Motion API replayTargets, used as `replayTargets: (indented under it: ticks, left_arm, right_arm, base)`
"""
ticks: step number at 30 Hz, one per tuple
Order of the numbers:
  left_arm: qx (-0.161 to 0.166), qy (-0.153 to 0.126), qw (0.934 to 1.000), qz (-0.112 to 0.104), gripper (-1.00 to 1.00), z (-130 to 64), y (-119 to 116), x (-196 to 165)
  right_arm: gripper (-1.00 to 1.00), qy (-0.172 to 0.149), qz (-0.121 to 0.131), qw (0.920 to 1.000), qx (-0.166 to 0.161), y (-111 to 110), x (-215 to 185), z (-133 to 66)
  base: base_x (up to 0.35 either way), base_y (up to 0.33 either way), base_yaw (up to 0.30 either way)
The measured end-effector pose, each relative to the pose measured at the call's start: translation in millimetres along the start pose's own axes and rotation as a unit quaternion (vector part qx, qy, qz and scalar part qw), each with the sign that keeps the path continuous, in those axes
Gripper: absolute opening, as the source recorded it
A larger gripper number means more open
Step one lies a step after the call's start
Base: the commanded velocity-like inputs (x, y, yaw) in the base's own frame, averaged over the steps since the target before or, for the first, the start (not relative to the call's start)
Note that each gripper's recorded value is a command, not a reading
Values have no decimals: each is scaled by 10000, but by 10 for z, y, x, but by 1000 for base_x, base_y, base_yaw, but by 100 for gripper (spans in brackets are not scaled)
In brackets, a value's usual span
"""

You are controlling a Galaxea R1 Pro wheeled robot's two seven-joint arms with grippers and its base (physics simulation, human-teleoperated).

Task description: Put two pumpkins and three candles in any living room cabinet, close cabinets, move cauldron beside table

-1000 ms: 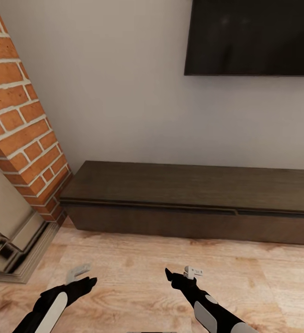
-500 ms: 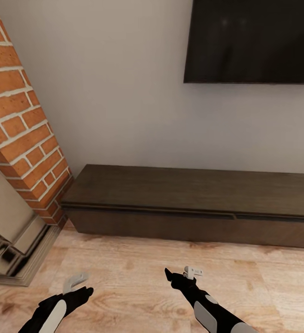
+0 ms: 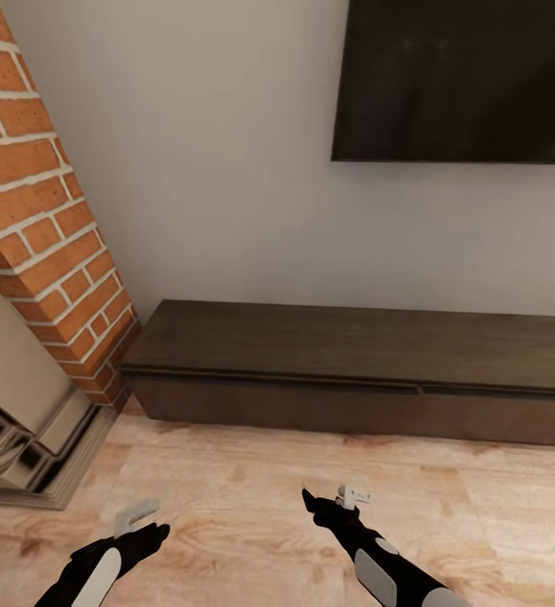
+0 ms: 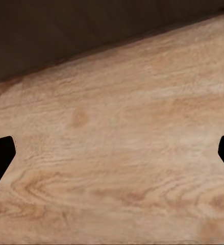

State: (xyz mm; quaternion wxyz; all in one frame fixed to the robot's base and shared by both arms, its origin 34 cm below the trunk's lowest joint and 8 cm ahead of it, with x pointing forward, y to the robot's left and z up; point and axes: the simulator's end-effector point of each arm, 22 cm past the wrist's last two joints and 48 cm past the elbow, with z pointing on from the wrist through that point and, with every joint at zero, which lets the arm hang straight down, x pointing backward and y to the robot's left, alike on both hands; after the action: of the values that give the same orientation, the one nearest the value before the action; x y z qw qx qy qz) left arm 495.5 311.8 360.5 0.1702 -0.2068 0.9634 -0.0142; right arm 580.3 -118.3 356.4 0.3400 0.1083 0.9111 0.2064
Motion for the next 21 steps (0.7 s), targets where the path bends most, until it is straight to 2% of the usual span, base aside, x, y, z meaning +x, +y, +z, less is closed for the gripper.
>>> replayTargets:
  ticks: [8, 13, 21]
  left_arm:
    - [2, -1, 10000, 5, 100, -147, -32, -81]
    - [4, -2, 10000, 9, 100, -239, -53, -129]
    - [13, -189, 9998, -51, 100, -388, -87, -286]
  right_arm:
    - [100, -35, 163, 9998, 133, -30, -143, -101]
    - [100, 7, 175, 9996, 207, -48, -174, -173]
    - [100, 17, 171, 9996, 242, -3, -274, -276]
  base:
    - [-323, 0, -28]
    - [-284, 0, -221]
    - [-52, 0, -272]
